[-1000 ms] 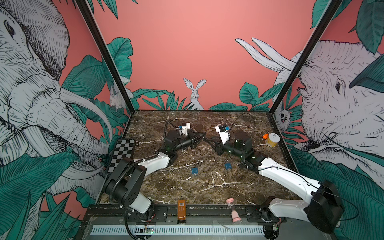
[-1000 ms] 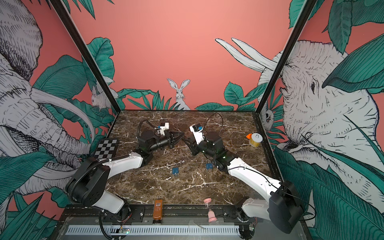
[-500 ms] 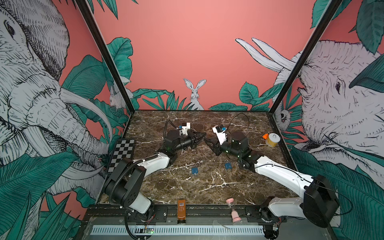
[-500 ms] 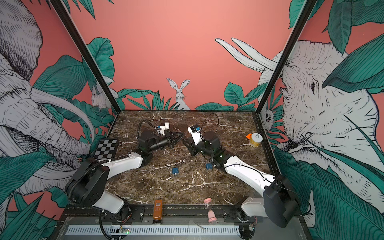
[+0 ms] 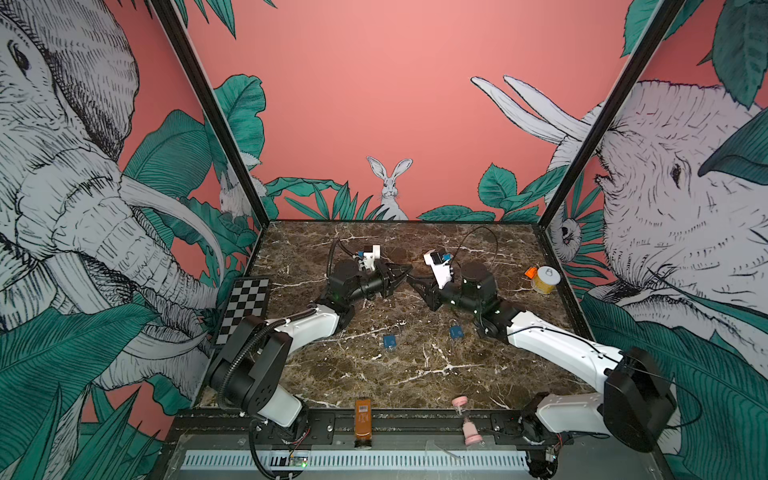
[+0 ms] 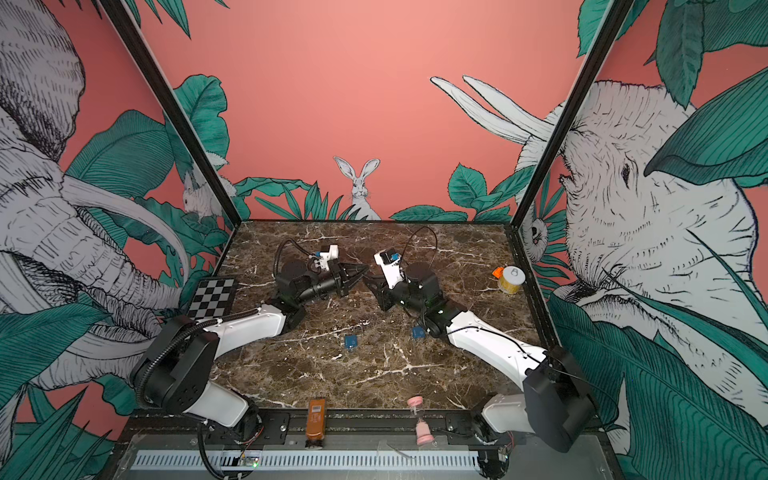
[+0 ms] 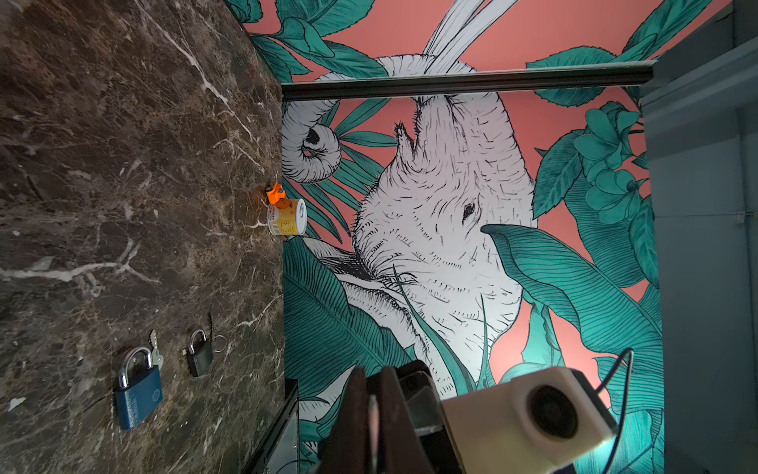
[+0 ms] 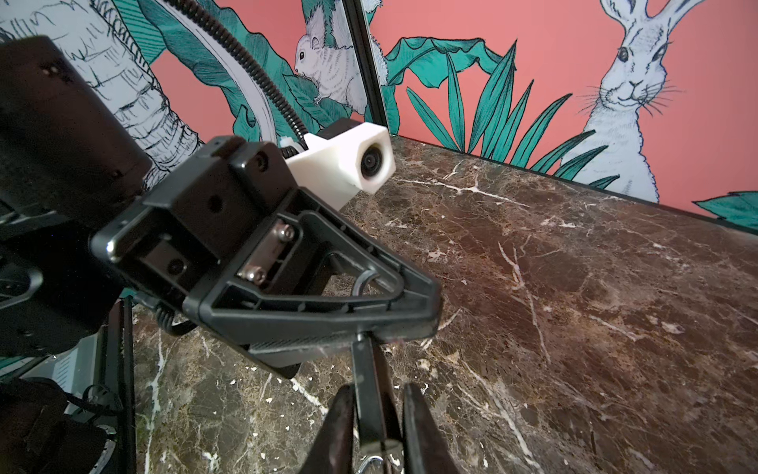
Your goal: Lock with the key
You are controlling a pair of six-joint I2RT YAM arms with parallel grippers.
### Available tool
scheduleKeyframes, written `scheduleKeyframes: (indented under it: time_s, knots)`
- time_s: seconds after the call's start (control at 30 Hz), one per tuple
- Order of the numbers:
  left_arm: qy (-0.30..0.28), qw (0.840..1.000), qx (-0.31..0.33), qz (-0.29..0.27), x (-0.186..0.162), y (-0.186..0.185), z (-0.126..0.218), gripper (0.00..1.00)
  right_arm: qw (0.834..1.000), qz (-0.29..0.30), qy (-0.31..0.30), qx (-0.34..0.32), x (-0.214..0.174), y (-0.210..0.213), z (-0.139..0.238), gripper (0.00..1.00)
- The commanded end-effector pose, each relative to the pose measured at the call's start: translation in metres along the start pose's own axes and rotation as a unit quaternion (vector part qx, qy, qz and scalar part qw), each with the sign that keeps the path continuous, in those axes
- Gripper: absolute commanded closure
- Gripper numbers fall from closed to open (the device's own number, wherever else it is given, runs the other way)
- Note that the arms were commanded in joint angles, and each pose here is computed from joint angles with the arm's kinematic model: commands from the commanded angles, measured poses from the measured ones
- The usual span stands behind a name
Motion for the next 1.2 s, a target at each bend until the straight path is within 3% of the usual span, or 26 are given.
scheduleKeyframes:
  time_s: [0.0, 0.27, 0.3, 0.33, 0.37, 0.43, 0.47, 0.53, 0.63, 0.77, 0.8, 0.87, 0.97, 1.17]
  knots:
    - [0.021, 0.998, -0.045, -0.026, -0.01, -0.024, 0.003, 1.0, 0.999, 0.002, -0.038, 0.002, 0.017, 0.0, -0.003, 0.85]
    - [0.026, 0.998, -0.039, -0.039, -0.007, -0.021, 0.0, 1.0, 0.999, -0.018, -0.036, -0.001, 0.016, -0.001, -0.002, 1.0]
    - [0.023, 0.998, -0.04, -0.052, -0.007, -0.022, 0.0, 0.83, 0.999, -0.029, -0.031, -0.003, 0.016, -0.002, -0.001, 1.0]
    - [0.021, 0.996, -0.038, -0.073, -0.003, -0.022, 0.0, 0.58, 0.998, -0.051, -0.021, -0.006, 0.016, -0.005, 0.0, 1.0]
    - [0.017, 0.995, -0.031, -0.098, 0.001, -0.023, 0.002, 0.42, 0.997, -0.078, -0.011, -0.011, 0.016, -0.009, 0.002, 1.0]
    - [0.002, 0.987, -0.002, -0.158, 0.014, -0.023, 0.009, 0.26, 0.991, -0.132, 0.007, 0.002, 0.015, -0.016, 0.008, 1.0]
    - [-0.011, 0.98, 0.016, -0.197, 0.02, -0.024, 0.015, 0.24, 0.986, -0.167, 0.014, 0.017, 0.015, -0.019, 0.013, 1.0]
    - [-0.03, 0.958, 0.044, -0.282, 0.027, -0.03, 0.022, 0.24, 0.971, -0.233, 0.029, 0.047, 0.014, -0.023, 0.023, 1.0]
    - [0.004, 0.921, 0.052, -0.386, 0.026, -0.045, 0.016, 0.24, 0.945, -0.301, 0.036, 0.119, 0.018, -0.019, 0.039, 1.0]
    - [0.081, 0.905, -0.033, -0.417, 0.025, -0.059, 0.0, 0.27, 0.895, -0.392, 0.057, 0.203, 0.023, -0.012, 0.053, 1.0]
    - [0.097, 0.903, -0.047, -0.415, 0.024, -0.061, -0.003, 0.28, 0.889, -0.399, 0.053, 0.218, 0.027, -0.01, 0.056, 1.0]
    - [0.135, 0.898, -0.083, -0.409, 0.02, -0.063, -0.009, 0.32, 0.886, -0.406, 0.04, 0.222, 0.03, -0.007, 0.063, 1.0]
    - [0.173, 0.892, -0.112, -0.401, 0.01, -0.063, -0.014, 0.38, 0.893, -0.392, 0.042, 0.217, 0.033, -0.004, 0.07, 1.0]
    - [0.219, 0.883, -0.107, -0.402, -0.016, -0.052, -0.019, 0.44, 0.899, -0.379, 0.04, 0.215, 0.035, -0.006, 0.07, 1.0]
Point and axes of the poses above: each gripper's point midway between its finger pads, its own z axis back along the fingers, its own y axis along the line the jaws close on, x = y × z, the point moved 10 cm from there along z, back along the fingers, and after that the axes turned 15 degrees about z, right-handed, at the moved point
